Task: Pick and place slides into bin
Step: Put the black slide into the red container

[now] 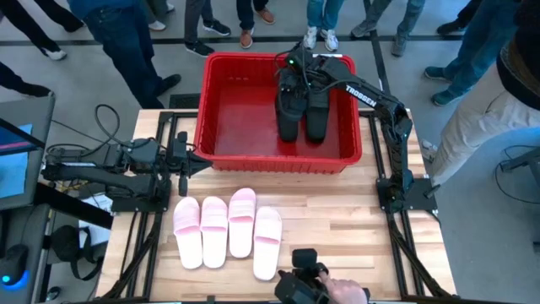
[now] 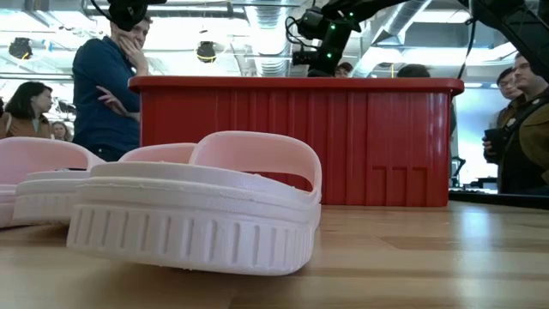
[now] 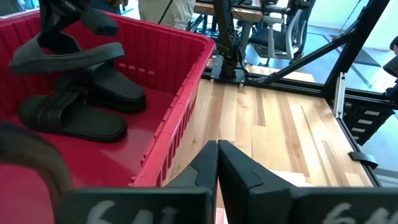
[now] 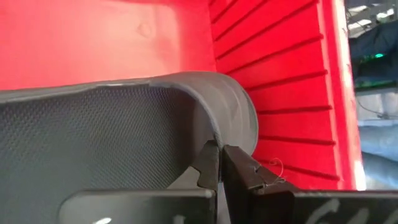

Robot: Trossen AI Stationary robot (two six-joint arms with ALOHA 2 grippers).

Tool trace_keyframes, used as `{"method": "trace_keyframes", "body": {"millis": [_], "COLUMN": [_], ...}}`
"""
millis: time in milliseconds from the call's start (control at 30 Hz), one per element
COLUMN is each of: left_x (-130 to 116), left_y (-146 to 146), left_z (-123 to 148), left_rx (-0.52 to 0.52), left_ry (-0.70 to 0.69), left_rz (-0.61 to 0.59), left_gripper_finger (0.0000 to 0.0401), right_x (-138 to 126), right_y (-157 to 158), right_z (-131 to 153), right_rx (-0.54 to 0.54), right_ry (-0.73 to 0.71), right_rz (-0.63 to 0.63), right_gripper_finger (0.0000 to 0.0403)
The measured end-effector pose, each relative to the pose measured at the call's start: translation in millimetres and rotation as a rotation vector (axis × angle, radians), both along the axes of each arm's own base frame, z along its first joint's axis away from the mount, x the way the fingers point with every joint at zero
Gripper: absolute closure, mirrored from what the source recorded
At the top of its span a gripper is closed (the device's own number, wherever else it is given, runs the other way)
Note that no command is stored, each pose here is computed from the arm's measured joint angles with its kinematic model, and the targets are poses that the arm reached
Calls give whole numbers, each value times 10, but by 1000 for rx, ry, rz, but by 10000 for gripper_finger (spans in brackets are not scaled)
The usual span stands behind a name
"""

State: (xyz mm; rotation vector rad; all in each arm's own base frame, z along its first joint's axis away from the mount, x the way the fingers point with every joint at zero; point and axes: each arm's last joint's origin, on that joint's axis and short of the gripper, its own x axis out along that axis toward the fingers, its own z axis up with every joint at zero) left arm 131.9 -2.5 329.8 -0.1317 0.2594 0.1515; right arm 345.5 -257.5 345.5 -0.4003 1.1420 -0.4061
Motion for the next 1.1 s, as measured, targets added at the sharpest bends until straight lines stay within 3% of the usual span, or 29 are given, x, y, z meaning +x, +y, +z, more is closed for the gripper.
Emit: {"method": "trace_keyframes", "body": {"millis": [367,1100], "left_x": [0,0], "left_y": [0,0], "left_z": [0,0], "left_rx": [0,-2], "left_ry": [0,-1], "left_rz": [0,1], "left_gripper_finger": [401,401], "right_x": [-12,-41], "right_y": [-9,-78], "right_z": [-228,-229], "right_rx": [46,74], "right_ry": [55,11], "right_rz": [-4,14], "right_gripper_finger": [403,403]}}
